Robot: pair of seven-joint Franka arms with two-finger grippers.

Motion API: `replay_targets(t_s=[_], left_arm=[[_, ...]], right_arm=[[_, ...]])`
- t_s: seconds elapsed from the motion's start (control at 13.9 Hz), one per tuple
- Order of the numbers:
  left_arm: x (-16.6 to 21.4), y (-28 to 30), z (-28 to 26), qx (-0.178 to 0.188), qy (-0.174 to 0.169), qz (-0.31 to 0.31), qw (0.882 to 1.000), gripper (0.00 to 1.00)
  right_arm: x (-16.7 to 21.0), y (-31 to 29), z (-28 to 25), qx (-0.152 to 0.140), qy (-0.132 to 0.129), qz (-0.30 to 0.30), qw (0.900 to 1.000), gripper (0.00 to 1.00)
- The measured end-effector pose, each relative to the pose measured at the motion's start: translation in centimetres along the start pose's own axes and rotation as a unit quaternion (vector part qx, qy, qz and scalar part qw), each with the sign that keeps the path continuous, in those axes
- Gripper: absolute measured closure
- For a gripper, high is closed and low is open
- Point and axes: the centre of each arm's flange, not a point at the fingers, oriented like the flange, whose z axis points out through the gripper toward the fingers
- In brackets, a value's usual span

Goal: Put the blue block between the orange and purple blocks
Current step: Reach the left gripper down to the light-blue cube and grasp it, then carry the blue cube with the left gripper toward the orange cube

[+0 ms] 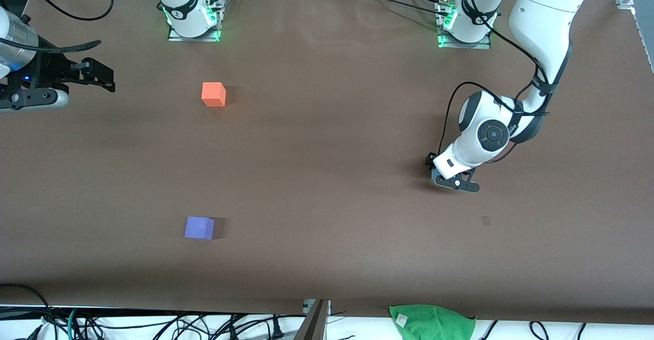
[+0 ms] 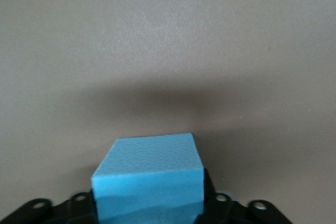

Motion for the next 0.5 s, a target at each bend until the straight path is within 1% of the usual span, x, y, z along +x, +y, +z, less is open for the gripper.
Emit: replay_targets(t_s=[0.07, 0.22, 0.29, 0.36, 0.5], left_arm=[[0.2, 0.0, -1.0, 0.002, 0.001, 0.0, 1.0, 0.42], [0.8, 0.8, -5.3, 0.006, -0.01, 0.004, 1.0, 0.42], [1.0, 2.3, -8.1, 0.007, -0.016, 0.006, 1.0, 0.43], [1.2, 4.4, -10.9, 0.006, -0.018, 0.006, 1.0, 0.43], [1.4, 10.7, -15.1, -0.001, -0.003, 0.001, 1.0, 0.43]], right_arm=[[0.0, 0.0, 0.0, 0.0, 0.0, 0.0, 1.0, 0.0], [0.0, 0.0, 0.1, 0.0, 0.0, 0.0, 1.0, 0.0], [0.0, 0.0, 0.1, 0.0, 0.0, 0.0, 1.0, 0.0], [0.1, 0.0, 0.1, 0.0, 0.0, 0.0, 1.0, 0.0], [0.1, 0.0, 0.0, 0.0, 0.001, 0.001, 1.0, 0.0]])
